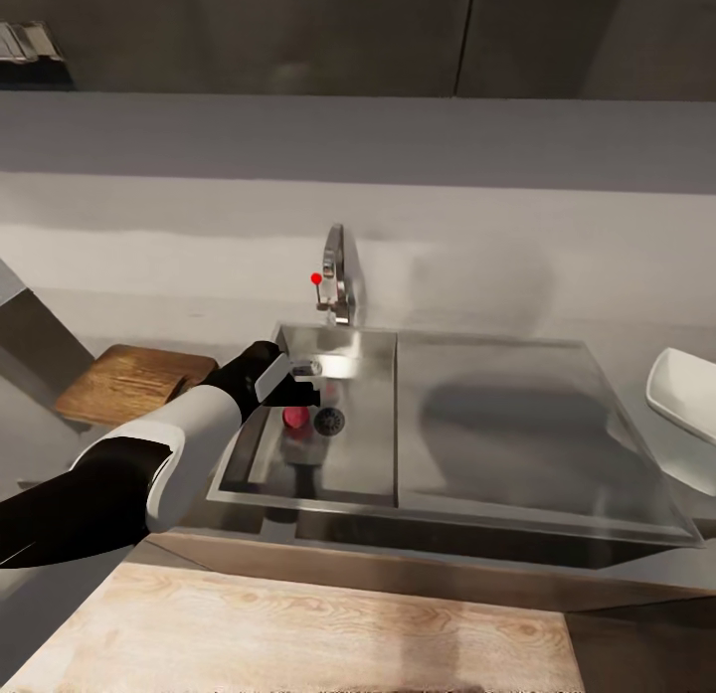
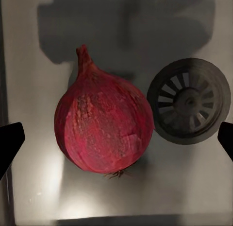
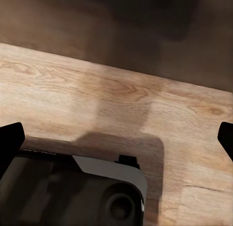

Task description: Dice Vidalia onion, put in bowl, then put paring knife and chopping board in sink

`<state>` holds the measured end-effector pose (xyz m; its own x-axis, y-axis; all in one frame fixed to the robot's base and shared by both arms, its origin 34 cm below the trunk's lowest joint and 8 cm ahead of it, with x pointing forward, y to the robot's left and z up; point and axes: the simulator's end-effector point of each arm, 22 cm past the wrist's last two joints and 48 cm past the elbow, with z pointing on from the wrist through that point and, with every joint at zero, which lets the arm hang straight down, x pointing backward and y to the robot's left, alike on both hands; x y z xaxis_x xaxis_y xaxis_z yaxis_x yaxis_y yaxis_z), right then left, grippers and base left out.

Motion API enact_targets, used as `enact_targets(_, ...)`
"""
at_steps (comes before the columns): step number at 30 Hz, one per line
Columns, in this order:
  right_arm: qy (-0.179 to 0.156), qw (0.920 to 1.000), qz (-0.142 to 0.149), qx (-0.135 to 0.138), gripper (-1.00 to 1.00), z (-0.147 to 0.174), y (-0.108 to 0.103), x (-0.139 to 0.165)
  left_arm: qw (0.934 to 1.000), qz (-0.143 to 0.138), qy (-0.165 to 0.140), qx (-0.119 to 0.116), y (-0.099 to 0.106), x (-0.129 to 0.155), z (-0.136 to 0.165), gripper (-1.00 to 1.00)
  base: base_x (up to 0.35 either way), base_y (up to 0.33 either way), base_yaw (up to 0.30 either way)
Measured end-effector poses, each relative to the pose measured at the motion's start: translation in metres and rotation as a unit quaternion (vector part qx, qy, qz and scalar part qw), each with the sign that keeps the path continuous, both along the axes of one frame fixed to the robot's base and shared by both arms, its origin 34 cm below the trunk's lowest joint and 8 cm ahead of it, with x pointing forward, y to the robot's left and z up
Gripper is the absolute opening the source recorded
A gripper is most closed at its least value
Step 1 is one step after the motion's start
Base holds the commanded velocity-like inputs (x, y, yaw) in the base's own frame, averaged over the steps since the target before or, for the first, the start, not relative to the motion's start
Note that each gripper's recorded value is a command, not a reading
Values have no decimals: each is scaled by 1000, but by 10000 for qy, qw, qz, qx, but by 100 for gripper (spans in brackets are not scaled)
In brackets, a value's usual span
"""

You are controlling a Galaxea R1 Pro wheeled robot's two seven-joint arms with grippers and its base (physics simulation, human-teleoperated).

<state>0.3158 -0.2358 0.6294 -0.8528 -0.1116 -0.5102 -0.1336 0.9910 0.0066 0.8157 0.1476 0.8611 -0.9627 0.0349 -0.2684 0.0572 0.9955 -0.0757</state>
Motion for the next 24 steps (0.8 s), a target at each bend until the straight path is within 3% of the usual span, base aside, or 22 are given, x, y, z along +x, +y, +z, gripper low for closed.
enact_targets(24,65,10000,-2,-10,100,-3,-1,-5,10000,2,78,8,0,-3,-11,100,0,0,0)
